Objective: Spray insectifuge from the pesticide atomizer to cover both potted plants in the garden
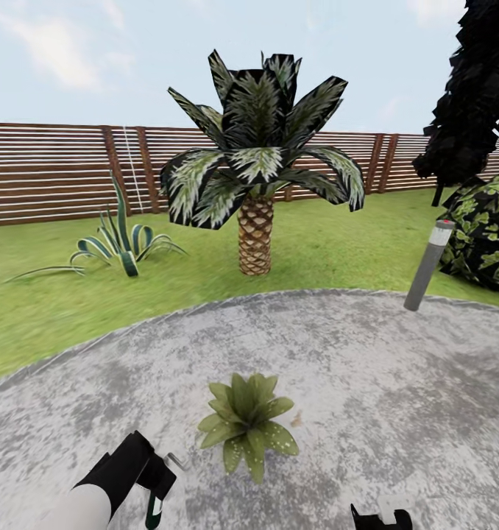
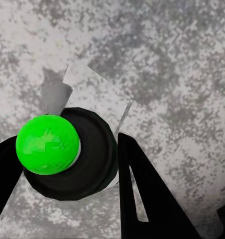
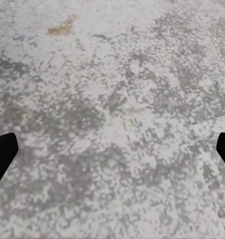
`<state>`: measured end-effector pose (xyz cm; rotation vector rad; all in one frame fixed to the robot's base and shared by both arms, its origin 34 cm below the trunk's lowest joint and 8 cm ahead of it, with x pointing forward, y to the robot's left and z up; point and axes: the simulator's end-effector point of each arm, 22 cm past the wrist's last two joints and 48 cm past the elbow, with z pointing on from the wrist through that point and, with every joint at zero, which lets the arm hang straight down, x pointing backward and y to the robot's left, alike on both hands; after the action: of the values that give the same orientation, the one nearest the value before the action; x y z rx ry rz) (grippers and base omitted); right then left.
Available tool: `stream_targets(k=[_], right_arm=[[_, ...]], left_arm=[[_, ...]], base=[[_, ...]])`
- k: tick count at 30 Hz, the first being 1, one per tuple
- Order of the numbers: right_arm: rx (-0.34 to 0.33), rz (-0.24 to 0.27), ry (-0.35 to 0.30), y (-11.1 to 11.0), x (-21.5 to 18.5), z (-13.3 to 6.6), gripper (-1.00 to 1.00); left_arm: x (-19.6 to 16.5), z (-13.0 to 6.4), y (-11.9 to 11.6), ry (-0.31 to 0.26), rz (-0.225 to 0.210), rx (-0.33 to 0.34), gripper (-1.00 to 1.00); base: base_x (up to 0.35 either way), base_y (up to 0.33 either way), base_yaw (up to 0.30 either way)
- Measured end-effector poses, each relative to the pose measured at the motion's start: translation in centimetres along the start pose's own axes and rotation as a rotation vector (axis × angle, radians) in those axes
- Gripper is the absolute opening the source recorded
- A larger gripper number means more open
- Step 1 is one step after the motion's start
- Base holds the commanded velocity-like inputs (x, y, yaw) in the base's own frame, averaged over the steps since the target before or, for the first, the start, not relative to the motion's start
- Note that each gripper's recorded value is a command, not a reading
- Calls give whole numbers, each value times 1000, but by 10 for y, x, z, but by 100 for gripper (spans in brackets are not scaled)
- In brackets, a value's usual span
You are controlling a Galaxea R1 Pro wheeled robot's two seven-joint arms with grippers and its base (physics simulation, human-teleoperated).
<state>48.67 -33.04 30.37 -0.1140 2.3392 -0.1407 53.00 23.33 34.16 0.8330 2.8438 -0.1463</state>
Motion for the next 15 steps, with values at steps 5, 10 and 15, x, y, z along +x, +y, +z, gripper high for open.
stream_targets(k=[5,10,15], right_arm=[[0,0,-1,0,0,0,100],[0,0,-2,0,-1,0,100],[0,1,-4,0,-2,0,100]], left_arm=[[0,-1,1,0,-1,-2,-100],[0,-1,1,-1,1,-3,-100],[-1,-2,1,-3,3,0,-100]], base=[[25,314,-253],[1,301,-257],[0,51,-258]])
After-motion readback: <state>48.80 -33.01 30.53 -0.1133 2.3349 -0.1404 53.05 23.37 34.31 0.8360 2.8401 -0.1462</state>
